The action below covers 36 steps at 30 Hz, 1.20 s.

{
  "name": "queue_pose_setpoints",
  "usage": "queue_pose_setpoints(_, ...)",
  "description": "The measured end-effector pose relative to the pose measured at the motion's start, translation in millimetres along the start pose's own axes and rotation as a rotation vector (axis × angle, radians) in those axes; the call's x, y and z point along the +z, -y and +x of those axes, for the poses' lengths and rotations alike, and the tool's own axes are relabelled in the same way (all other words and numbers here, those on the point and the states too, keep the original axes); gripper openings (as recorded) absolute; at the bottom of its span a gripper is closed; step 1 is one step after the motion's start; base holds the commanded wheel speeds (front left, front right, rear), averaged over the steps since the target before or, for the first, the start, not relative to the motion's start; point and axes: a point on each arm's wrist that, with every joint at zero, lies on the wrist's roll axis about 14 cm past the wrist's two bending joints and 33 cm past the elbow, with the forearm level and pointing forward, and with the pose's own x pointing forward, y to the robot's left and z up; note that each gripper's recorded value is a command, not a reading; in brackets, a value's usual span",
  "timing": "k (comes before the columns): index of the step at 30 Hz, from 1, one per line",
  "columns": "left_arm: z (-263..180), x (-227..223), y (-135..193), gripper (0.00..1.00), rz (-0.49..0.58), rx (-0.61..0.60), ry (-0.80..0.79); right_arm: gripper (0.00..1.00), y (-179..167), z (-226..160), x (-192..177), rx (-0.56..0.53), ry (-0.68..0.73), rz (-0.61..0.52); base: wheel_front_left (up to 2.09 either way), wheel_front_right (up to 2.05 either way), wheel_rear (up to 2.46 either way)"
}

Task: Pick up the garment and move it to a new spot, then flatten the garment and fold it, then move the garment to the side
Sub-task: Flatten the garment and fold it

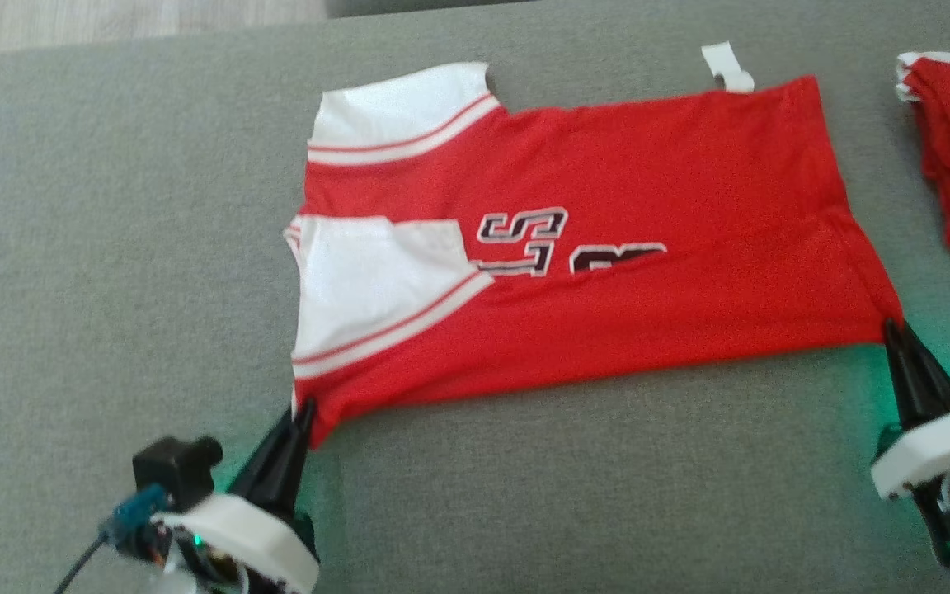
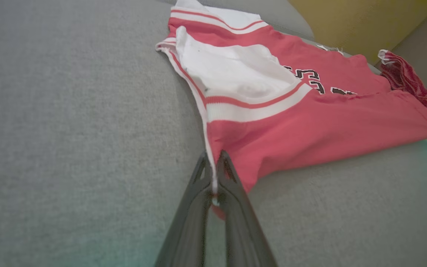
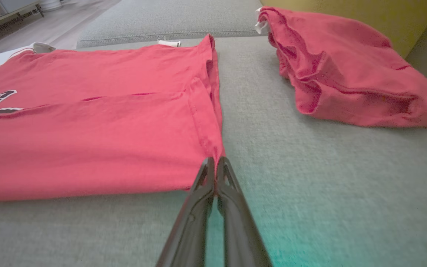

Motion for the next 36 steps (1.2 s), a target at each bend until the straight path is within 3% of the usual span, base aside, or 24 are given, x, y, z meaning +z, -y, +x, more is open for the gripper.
queue_pose_setpoints(10,-31.5,-40.0,22.3,0.0,-0.072,-0.049,-0.133,0.0,14.3,-43.3,-22.1,-0.038,-0.059,0.0,0.0,0.0,0.0)
queue_pose_setpoints(11,-32.5,-41.1,23.9,0.0,-0.074,-0.053,-0.137,0.4,14.9,-45.5,-24.2,-0.041,-0.068,0.003,0.0,0.0,0.0)
queue_pose_setpoints(12,-33.1,-41.4,24.9,0.23,-0.074,-0.055,-0.141,0.9,14.9,-47.2,-25.3,-0.042,-0.073,0.005,0.0,0.0,0.0)
queue_pose_setpoints(13,-33.7,-40.8,25.4,0.63,-0.072,-0.056,-0.139,1.0,15.1,-48.4,-25.4,-0.044,-0.073,0.007,0.0,0.0,0.0)
queue_pose_setpoints(14,-34.5,-41.4,25.8,1.0,-0.07,-0.056,-0.142,1.0,15.7,-49.2,-23.8,-0.047,-0.067,0.009,0.0,0.0,0.0)
queue_pose_setpoints(22,-28.9,-25.1,13.8,1.0,0.022,-0.029,-0.11,1.0,21.5,-47.6,8.8,-0.06,0.039,-0.011,0.0,0.0,0.0)
queue_pose_setpoints(25,-11.4,11.2,6.4,1.0,0.076,-0.04,-0.043,1.0,20.1,-43.1,19.0,-0.058,0.071,-0.022,0.0,0.0,0.0)
queue_pose_setpoints(30,40.2,108.2,5.7,1.0,0.242,-0.12,0.073,1.0,5.6,-24.3,23.9,-0.031,0.079,-0.037,0.0,0.0,0.0)
queue_pose_setpoints(36,97.1,160.1,-2.9,1.0,0.302,-0.137,0.023,1.0,-5.4,5.6,32.3,-0.003,0.087,-0.047,0.0,0.0,0.0)
